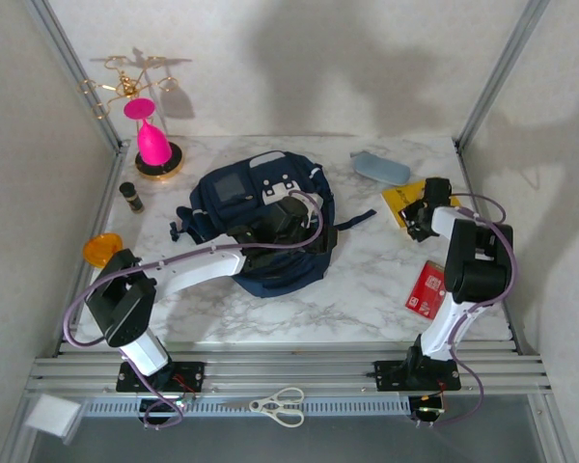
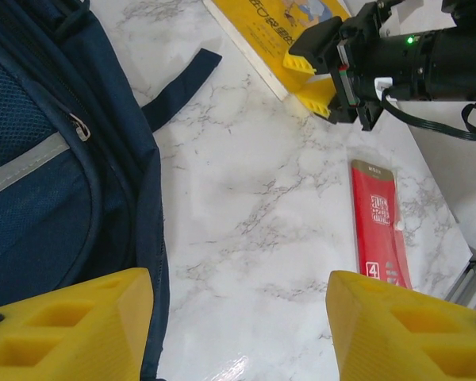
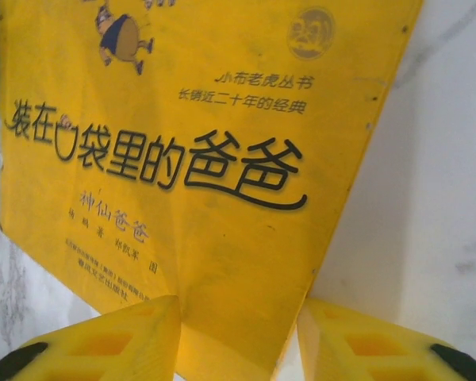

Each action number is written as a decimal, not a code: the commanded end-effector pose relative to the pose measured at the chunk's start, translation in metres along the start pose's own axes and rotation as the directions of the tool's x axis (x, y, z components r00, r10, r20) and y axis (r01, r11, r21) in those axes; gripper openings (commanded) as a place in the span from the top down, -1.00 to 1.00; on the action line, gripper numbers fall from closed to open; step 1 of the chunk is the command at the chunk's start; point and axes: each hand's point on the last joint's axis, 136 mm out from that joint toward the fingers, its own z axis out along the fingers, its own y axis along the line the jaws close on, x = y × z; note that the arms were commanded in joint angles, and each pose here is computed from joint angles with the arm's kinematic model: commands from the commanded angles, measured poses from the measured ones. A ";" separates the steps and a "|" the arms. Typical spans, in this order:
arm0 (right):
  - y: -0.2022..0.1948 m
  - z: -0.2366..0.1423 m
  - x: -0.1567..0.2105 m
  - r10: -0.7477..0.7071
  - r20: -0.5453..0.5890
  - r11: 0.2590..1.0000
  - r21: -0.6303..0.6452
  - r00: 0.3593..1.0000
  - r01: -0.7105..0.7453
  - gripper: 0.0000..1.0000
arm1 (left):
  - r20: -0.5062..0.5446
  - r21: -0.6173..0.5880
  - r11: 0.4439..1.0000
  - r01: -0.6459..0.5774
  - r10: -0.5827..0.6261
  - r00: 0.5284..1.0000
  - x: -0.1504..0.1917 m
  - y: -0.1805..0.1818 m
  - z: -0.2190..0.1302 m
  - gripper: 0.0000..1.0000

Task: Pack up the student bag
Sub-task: Move the book to the middle-right of the table, then pick up the book from the middle-right of the table.

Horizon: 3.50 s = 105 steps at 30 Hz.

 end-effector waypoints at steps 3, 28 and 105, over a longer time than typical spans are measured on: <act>0.007 0.003 -0.012 0.011 0.030 1.000 -0.010 0.999 -0.011 0.42 | 0.011 0.022 0.999 -0.023 0.023 1.000 -0.007 -0.009 0.001 -0.21; -0.045 -0.039 0.061 -0.013 -0.138 1.000 -0.010 0.990 0.012 1.00 | 0.000 0.051 0.999 0.005 -0.005 1.000 -0.004 -0.012 0.003 -0.22; 0.001 -0.098 0.019 -0.212 -0.096 0.936 -0.307 0.973 0.174 1.00 | -0.099 0.038 0.986 0.162 -0.158 0.983 -0.016 -0.032 0.222 -0.44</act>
